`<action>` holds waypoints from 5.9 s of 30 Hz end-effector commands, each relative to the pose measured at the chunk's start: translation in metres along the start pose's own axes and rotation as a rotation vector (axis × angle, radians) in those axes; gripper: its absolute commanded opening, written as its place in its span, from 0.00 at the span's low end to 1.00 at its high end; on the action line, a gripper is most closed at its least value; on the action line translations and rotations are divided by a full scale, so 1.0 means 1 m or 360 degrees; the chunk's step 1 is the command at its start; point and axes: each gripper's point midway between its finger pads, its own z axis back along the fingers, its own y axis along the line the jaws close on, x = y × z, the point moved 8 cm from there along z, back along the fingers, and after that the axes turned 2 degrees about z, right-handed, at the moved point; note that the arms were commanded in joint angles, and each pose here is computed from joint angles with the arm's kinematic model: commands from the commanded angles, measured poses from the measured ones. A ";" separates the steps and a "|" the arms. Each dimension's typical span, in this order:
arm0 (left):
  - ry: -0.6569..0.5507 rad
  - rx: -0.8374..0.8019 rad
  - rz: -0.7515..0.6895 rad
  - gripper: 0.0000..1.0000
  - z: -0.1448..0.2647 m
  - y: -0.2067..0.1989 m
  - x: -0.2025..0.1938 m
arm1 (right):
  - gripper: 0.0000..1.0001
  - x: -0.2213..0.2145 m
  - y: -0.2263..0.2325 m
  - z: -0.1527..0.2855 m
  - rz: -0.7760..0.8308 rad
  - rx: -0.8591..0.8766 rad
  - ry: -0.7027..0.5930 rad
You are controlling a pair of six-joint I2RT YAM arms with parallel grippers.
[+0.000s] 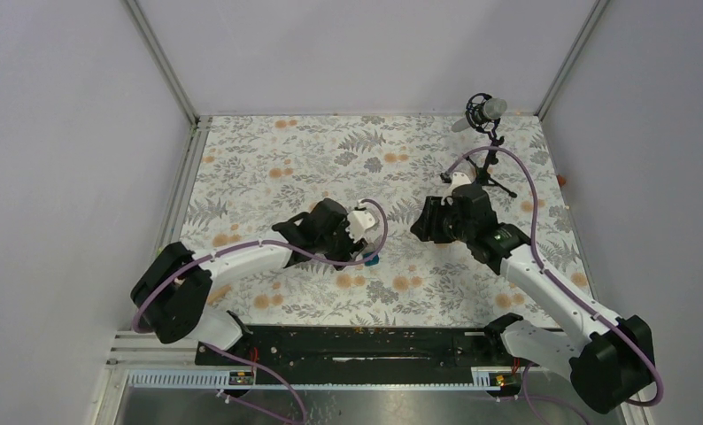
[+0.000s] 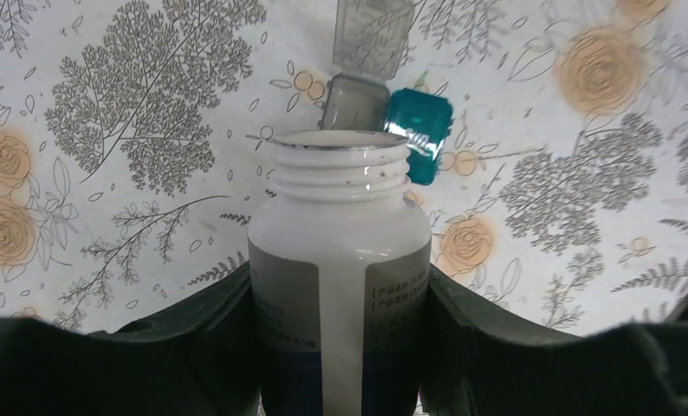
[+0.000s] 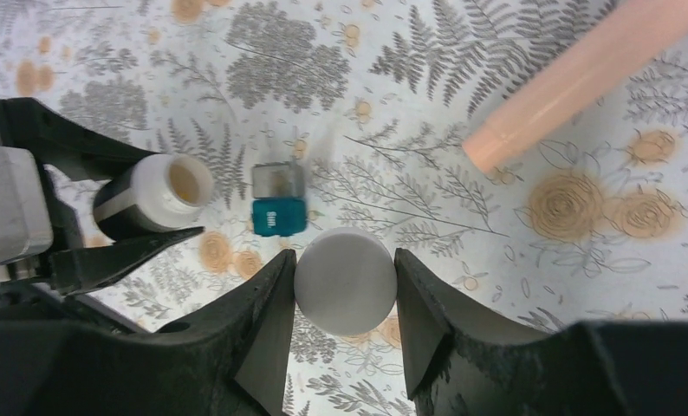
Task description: Sort the pills into containers
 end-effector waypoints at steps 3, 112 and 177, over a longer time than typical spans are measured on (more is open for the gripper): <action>-0.0032 0.0140 -0.0171 0.00 0.001 0.014 0.022 | 0.39 -0.013 -0.024 -0.010 -0.0044 -0.0290 0.0029; 0.0726 0.0171 -0.0340 0.00 -0.030 0.006 0.024 | 0.87 -0.039 -0.065 -0.015 -0.0194 -0.0797 0.0004; 0.0911 0.0412 -0.0521 0.00 -0.027 0.004 0.033 | 0.84 -0.047 -0.073 -0.017 -0.0275 -0.0791 0.0042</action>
